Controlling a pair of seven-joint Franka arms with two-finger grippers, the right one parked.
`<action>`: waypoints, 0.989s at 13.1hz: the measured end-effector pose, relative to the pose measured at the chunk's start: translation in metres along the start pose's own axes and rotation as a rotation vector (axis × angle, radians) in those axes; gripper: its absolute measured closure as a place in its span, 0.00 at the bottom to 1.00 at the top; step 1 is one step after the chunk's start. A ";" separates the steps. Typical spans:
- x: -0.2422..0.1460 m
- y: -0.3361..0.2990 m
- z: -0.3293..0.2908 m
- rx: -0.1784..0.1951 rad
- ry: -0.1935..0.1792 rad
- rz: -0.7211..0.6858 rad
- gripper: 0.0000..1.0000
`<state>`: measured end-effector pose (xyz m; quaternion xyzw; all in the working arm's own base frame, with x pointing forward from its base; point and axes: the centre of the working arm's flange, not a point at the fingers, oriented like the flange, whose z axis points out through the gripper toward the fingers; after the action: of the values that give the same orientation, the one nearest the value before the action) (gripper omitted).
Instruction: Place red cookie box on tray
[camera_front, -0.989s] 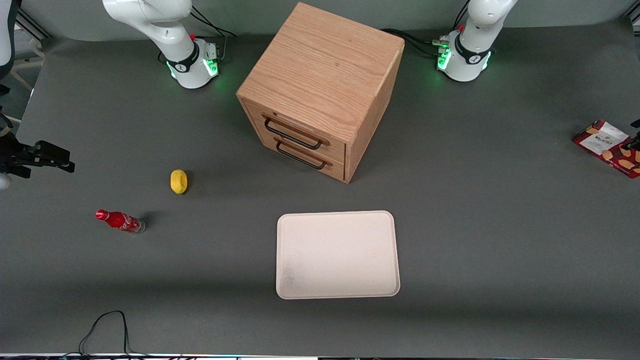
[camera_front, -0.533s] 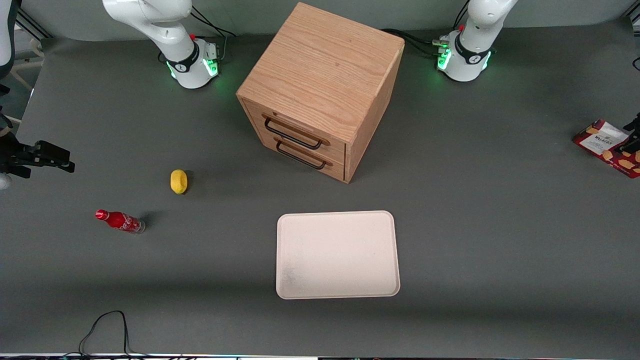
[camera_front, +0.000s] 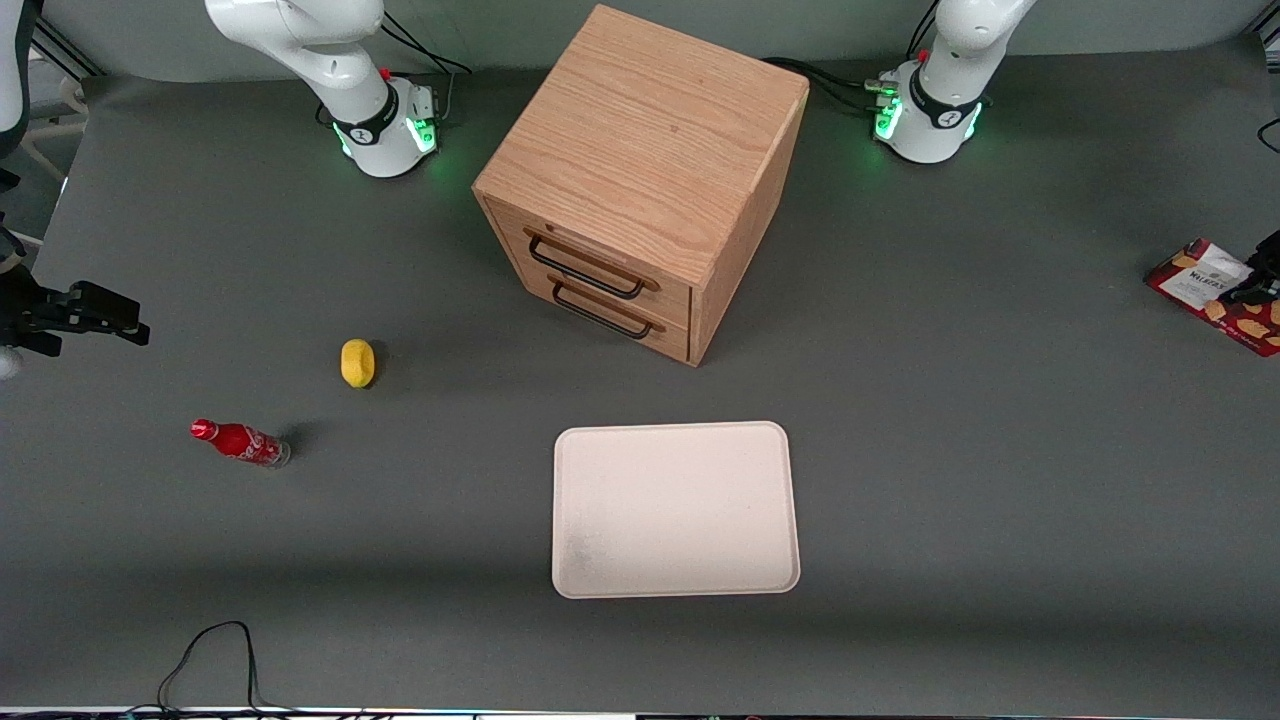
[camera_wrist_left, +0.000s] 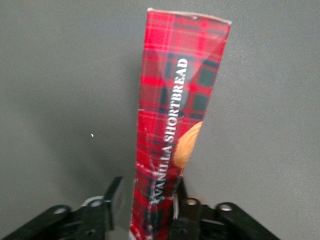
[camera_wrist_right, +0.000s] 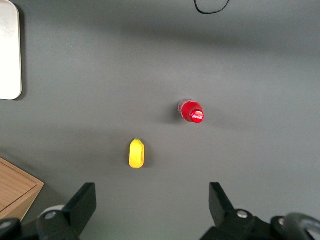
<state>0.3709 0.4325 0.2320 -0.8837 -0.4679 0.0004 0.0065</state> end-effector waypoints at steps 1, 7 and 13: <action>0.002 0.001 -0.002 -0.001 0.004 0.001 0.69; 0.004 0.010 -0.009 -0.003 0.007 0.017 0.95; 0.020 0.044 -0.129 0.030 -0.082 0.102 0.96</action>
<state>0.4195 0.4230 0.3609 -0.9056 -0.4219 0.0439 0.0005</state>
